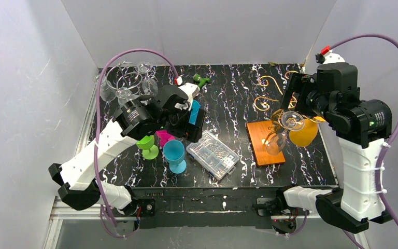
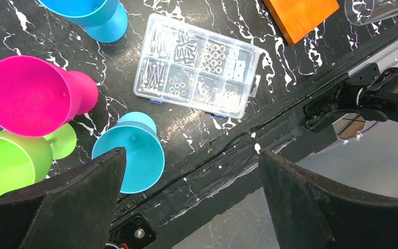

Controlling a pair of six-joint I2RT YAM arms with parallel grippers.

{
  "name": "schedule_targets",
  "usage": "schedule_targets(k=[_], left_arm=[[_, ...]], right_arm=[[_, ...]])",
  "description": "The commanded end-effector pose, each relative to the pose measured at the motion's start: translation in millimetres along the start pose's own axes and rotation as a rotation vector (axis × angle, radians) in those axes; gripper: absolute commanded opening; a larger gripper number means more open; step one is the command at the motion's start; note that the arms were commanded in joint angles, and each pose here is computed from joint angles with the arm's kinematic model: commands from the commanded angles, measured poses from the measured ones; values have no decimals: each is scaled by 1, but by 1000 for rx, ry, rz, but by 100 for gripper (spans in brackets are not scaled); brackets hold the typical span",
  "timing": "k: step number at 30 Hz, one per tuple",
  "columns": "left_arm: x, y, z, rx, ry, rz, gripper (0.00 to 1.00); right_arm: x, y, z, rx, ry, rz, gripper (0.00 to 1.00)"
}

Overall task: Take the wine glass off the wine glass rack
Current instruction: Pick up the wine glass from the wine rack.

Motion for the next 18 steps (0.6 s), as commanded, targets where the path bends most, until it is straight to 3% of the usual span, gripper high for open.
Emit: schedule_targets(k=[1,18], left_arm=[[4,5,-15,-27,-46,12,98],[-1,9,-18,-72,-40,26,98]], right_arm=[[-4,-12,-13,42,-72,-15,98],[29,-20,-6,38,23,-32,98]])
Point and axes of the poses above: each gripper's point midway between its finger pads, its own z axis out along the fingers, its own y axis along the line the jaws close on, x = y × z, the point moved 6 cm from there along -z, back along the fingers, and after that the axes turned 5 degrees about z, right-handed, at the moved point
